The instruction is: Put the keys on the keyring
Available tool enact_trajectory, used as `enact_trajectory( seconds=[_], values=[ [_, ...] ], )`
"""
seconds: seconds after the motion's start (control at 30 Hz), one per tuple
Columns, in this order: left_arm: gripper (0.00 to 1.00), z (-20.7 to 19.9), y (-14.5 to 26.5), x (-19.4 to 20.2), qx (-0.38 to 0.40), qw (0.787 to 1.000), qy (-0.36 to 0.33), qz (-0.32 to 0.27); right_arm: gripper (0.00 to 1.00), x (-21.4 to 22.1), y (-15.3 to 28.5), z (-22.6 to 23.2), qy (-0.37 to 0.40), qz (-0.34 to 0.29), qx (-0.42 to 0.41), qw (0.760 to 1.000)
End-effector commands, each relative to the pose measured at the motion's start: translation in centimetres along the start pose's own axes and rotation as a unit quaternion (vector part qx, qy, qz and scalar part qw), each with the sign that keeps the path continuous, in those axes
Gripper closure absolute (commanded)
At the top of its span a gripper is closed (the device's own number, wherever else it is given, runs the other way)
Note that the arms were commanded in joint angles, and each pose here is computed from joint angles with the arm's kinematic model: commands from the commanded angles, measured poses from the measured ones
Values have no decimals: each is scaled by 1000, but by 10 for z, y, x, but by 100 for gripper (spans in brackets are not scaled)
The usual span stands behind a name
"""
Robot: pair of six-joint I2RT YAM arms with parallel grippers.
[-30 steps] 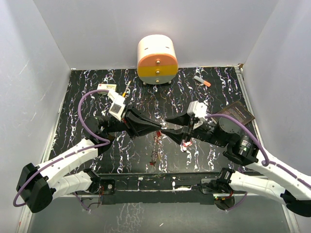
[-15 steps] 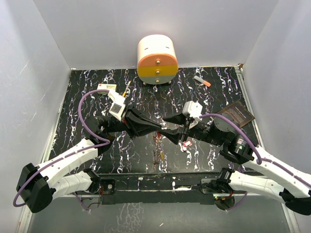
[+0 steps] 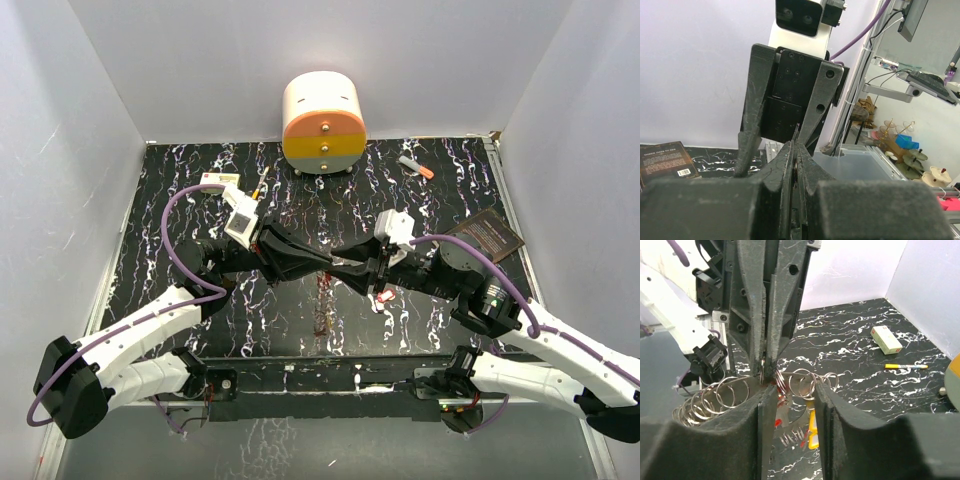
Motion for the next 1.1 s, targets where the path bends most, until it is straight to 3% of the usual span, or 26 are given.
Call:
enact_trajectory(
  seconds=[0.0, 0.17, 0.43, 1.07],
  values=[
    [100, -20, -4, -27, 27, 998, -41, -34, 69, -41, 2, 3, 21, -69, -13, 997],
    [100, -20, -4, -26, 27, 998, -41, -32, 76, -41, 2, 4, 18, -69, -15, 997],
    [100, -20, -3, -24, 27, 998, -40, -29, 68, -45, 8, 5, 12, -78, -12, 997],
    [100, -19, -5, -26, 26, 999, -36, -27, 69, -45, 5, 9, 13, -82, -30, 996]
  ],
)
Point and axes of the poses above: each gripper's point midway between its finger pads, its own y axis back along the fingers, its own z axis along the line the jaws close on, x = y × z, the point moved 5 cm from there along y, back along the fingers
